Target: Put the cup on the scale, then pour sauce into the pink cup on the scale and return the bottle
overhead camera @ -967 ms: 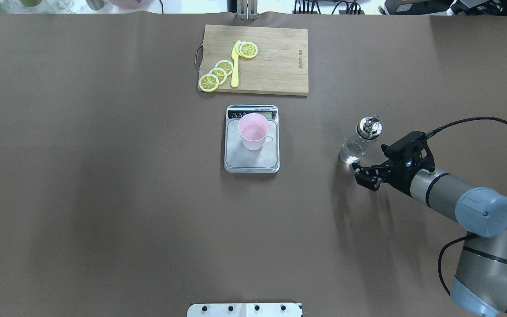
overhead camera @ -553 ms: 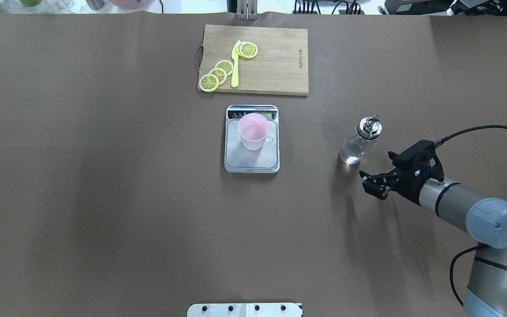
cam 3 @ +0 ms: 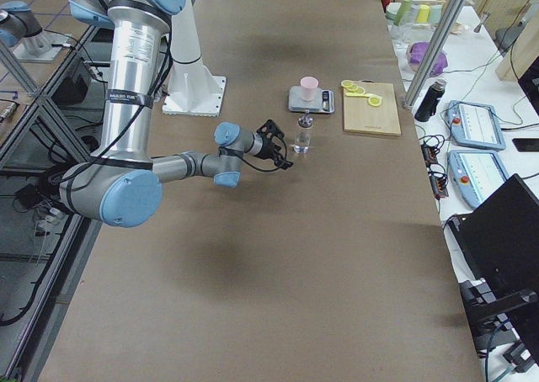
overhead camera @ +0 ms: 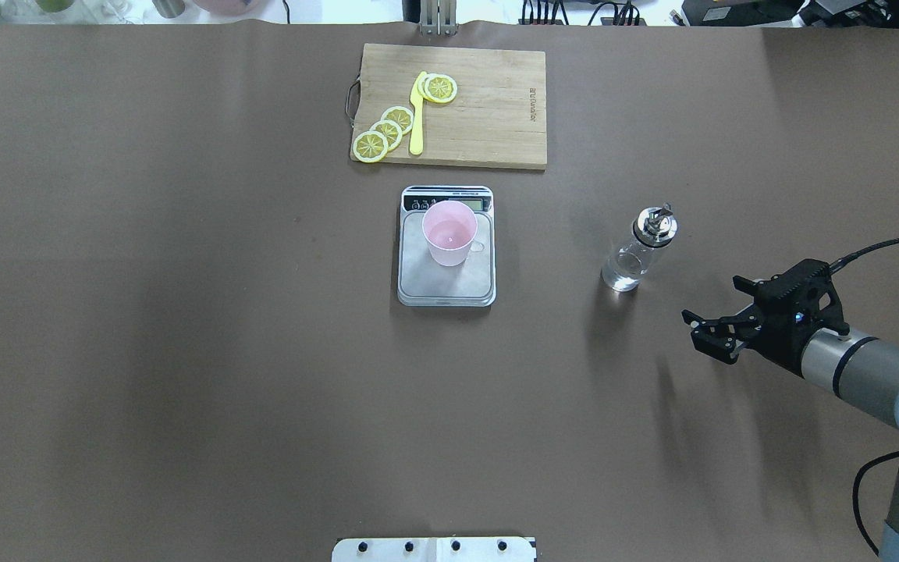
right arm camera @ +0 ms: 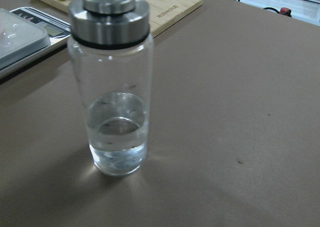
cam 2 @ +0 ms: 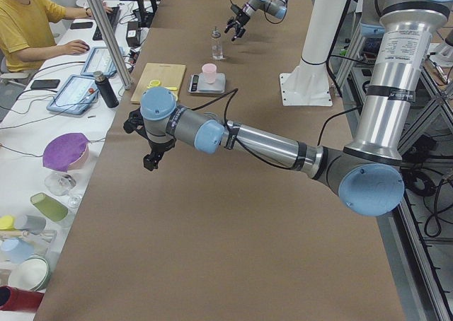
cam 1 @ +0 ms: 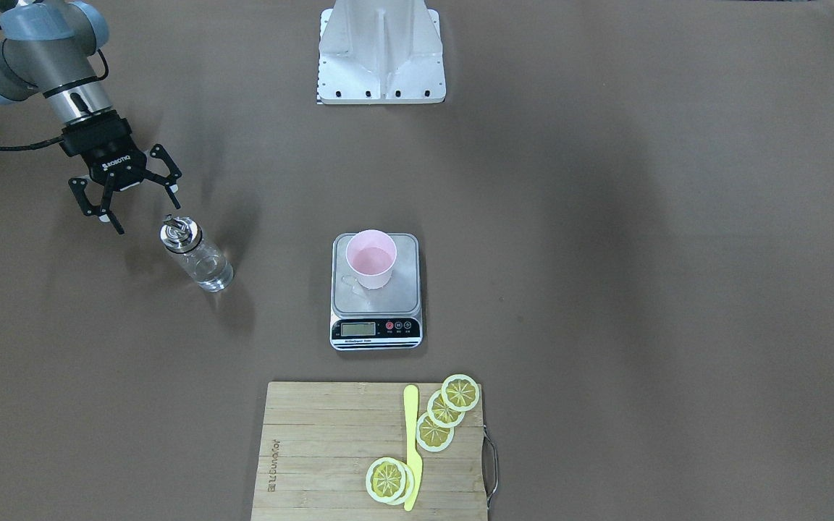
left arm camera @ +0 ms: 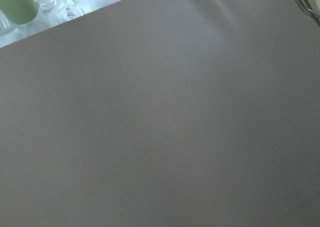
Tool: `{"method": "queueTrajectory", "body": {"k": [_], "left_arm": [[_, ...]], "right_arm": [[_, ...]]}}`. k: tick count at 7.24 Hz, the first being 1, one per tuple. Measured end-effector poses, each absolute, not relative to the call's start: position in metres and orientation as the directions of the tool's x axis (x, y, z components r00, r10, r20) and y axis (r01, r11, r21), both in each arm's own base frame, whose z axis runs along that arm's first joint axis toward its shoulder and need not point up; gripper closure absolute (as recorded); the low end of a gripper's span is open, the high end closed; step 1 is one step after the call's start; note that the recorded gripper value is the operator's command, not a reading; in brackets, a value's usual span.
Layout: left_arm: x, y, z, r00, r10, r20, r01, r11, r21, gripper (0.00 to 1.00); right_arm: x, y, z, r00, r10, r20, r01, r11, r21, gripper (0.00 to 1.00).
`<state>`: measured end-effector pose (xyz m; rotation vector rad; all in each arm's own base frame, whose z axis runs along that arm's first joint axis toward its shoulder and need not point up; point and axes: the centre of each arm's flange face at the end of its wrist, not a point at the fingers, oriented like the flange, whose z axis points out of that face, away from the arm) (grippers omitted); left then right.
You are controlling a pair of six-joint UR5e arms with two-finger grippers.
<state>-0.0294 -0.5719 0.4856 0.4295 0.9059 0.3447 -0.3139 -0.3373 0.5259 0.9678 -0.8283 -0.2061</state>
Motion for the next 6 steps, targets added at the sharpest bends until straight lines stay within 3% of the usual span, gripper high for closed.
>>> {"method": "queueTrajectory", "body": {"k": [3, 6], "left_arm": [[-0.029, -0.570, 0.489, 0.572, 0.459, -0.680, -0.108, 0.864, 0.492, 0.01], [-0.030, -0.569, 0.493, 0.571, 0.461, -0.679, -0.113, 0.864, 0.491, 0.01]], "right_arm": [[-0.255, -0.385, 0.589, 0.745, -0.440, 0.502, -0.163, 0.609, 0.776, 0.00], [-0.193, -0.459, 0.603, 0.756, -0.413, 0.508, -0.119, 0.677, 0.727, 0.00]]}}
